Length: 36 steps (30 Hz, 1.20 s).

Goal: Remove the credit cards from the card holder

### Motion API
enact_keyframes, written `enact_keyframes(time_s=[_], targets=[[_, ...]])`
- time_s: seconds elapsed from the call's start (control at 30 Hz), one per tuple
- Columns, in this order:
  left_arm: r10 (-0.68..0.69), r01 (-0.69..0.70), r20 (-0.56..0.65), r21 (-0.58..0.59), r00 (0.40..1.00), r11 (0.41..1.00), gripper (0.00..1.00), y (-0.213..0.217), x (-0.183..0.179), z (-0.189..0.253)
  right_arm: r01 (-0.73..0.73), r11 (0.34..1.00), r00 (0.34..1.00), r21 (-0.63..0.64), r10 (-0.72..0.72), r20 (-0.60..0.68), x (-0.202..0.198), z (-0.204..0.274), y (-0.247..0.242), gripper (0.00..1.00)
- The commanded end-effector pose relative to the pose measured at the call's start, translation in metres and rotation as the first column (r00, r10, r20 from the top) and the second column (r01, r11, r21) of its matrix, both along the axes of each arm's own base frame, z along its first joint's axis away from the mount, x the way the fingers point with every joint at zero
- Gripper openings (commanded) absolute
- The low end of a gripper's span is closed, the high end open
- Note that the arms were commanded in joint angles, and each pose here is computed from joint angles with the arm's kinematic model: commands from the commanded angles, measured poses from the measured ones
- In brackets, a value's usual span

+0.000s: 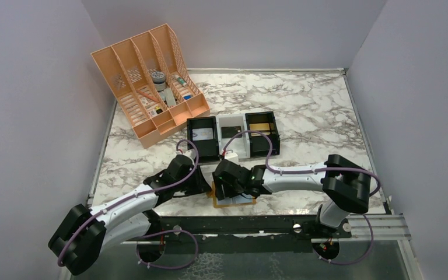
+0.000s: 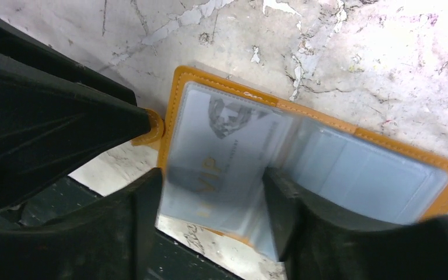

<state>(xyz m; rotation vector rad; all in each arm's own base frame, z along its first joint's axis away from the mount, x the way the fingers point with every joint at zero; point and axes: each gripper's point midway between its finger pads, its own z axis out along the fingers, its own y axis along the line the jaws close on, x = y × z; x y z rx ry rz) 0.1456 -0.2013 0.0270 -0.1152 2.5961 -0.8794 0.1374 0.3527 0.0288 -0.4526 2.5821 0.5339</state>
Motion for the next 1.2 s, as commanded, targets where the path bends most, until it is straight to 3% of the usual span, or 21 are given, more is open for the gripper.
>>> enact_keyframes(time_s=[0.0,0.13,0.3,0.7,1.0,1.17], targets=[[0.01,-0.009,0.034,-0.026,0.999,1.0,0.22,-0.002,0.002,0.005,0.026,0.998,0.999,-0.049,-0.025,0.024,0.006,-0.003,-0.004,0.71],[0.007,-0.005,0.033,-0.039,0.999,0.999,0.08,-0.003,0.001,0.007,0.028,0.997,0.999,-0.068,-0.026,0.019,0.007,-0.006,-0.002,0.73],[0.008,-0.008,0.025,-0.026,1.0,1.0,0.0,0.0,-0.002,0.001,0.038,0.996,0.999,-0.085,-0.036,0.018,0.007,-0.01,-0.005,0.73],[0.023,-0.025,0.044,0.029,0.999,0.999,0.0,0.008,0.003,0.002,-0.022,1.0,0.999,0.007,0.022,-0.026,-0.003,-0.009,-0.002,0.45],[0.029,-0.032,0.062,0.037,0.998,0.999,0.0,0.008,0.008,0.008,-0.071,0.978,0.994,0.194,0.086,-0.074,0.005,0.012,-0.001,0.44],[0.03,-0.033,0.066,0.046,0.997,0.998,0.0,0.008,0.011,0.008,-0.088,0.986,0.995,0.145,0.094,-0.038,0.012,0.016,-0.007,0.52]])
